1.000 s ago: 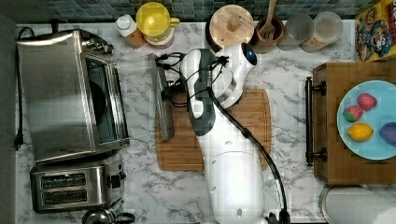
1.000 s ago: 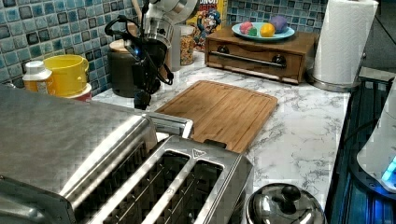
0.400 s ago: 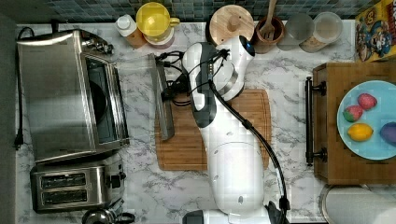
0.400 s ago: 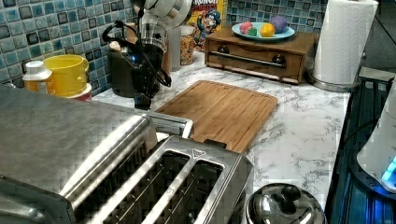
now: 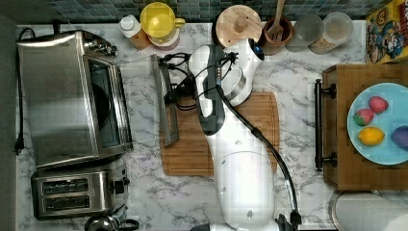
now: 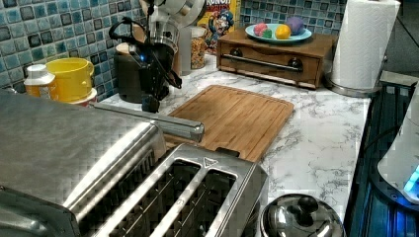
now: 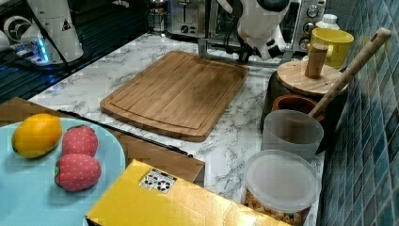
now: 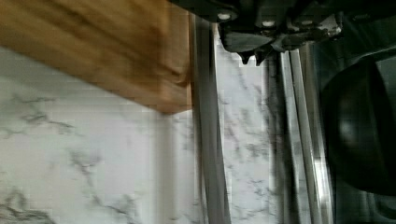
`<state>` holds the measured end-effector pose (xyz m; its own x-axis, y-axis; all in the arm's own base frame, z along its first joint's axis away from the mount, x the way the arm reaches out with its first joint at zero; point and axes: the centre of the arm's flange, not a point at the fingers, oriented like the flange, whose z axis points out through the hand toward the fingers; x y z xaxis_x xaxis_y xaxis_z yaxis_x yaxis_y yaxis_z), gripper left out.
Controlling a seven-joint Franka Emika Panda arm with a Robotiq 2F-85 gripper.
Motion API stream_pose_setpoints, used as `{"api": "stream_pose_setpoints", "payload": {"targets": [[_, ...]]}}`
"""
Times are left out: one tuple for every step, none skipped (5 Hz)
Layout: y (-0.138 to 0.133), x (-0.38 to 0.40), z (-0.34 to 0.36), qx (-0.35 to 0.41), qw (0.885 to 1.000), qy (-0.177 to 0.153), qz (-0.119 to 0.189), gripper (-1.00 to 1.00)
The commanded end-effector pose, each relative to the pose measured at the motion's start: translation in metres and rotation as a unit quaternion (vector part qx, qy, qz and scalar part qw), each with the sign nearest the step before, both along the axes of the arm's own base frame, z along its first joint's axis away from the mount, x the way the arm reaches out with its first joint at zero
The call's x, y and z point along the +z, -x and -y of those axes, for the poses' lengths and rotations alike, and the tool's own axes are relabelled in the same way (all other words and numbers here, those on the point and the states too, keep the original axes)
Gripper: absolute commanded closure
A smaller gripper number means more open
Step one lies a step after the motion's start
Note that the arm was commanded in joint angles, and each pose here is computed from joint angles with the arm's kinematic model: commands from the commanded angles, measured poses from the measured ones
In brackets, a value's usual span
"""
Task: Close the oven.
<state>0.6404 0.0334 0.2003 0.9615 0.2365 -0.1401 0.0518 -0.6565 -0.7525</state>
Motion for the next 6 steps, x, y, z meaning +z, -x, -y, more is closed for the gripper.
{"api": "stream_pose_setpoints", "payload": {"targets": [[0.037, 0.236, -0.216, 0.141, 0.978, 0.026, 0.149, 1.00], [0.064, 0.232, -0.266, 0.147, 0.958, 0.150, 0.193, 1.00], [0.071, 0.223, -0.286, 0.138, 0.940, 0.237, 0.202, 1.00], [0.067, 0.211, -0.286, 0.139, 0.937, 0.258, 0.192, 1.00], [0.069, 0.205, -0.298, 0.142, 0.924, 0.298, 0.193, 1.00], [0.081, 0.238, -0.280, 0.062, 0.913, 0.321, 0.244, 1.00]]}}
